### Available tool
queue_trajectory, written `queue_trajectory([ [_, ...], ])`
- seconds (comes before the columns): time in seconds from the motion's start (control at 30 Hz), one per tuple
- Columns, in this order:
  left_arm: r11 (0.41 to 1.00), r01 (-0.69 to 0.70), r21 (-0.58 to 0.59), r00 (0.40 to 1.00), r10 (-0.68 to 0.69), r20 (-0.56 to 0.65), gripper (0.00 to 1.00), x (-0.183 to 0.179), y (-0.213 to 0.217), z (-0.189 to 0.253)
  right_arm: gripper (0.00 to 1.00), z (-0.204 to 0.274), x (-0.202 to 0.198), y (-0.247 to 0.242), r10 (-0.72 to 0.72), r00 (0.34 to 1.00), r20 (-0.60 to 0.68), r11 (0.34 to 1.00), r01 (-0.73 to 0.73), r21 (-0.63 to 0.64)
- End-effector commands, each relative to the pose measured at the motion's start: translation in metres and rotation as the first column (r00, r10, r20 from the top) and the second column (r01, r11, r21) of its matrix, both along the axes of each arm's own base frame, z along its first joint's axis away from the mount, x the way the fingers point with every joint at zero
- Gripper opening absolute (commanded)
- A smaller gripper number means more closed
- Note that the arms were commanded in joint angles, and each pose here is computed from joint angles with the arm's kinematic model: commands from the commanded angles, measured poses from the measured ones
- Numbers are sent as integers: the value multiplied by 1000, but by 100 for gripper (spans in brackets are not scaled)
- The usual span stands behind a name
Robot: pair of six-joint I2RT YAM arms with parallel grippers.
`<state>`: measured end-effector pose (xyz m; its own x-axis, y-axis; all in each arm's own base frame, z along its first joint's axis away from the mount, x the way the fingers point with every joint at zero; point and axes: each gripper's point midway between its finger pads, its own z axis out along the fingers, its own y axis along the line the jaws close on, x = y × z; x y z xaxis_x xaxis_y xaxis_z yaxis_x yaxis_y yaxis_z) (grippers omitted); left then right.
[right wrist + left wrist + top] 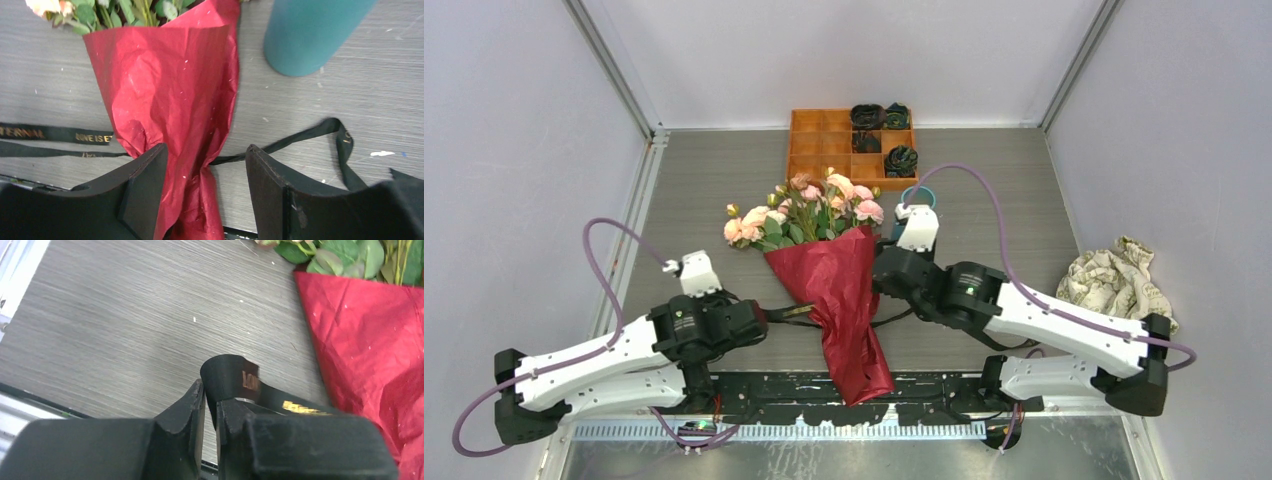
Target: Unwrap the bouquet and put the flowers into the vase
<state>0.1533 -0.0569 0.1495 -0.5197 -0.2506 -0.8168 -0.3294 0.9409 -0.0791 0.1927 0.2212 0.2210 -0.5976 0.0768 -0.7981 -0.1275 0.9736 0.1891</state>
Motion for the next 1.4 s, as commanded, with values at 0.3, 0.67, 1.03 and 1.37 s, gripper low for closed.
queue_trajectory([
  [0.3,1000,-12,21,984,8,181,78,21,5,63,63,-49,3,51,66,994,-83,998,-66,2],
  [0.67,984,104,-147,961,-62,268,79,19,3,90,18,-81,13,73,84,990,-113,992,-94,-85],
  [1.03,943,229,-242,930,-138,340,100,9,9,120,3,-67,21,82,92,993,-76,992,-98,-81],
  [1.37,936,204,-287,887,-52,459,68,11,34,165,1,-52,13,120,220,972,-81,974,-215,70],
])
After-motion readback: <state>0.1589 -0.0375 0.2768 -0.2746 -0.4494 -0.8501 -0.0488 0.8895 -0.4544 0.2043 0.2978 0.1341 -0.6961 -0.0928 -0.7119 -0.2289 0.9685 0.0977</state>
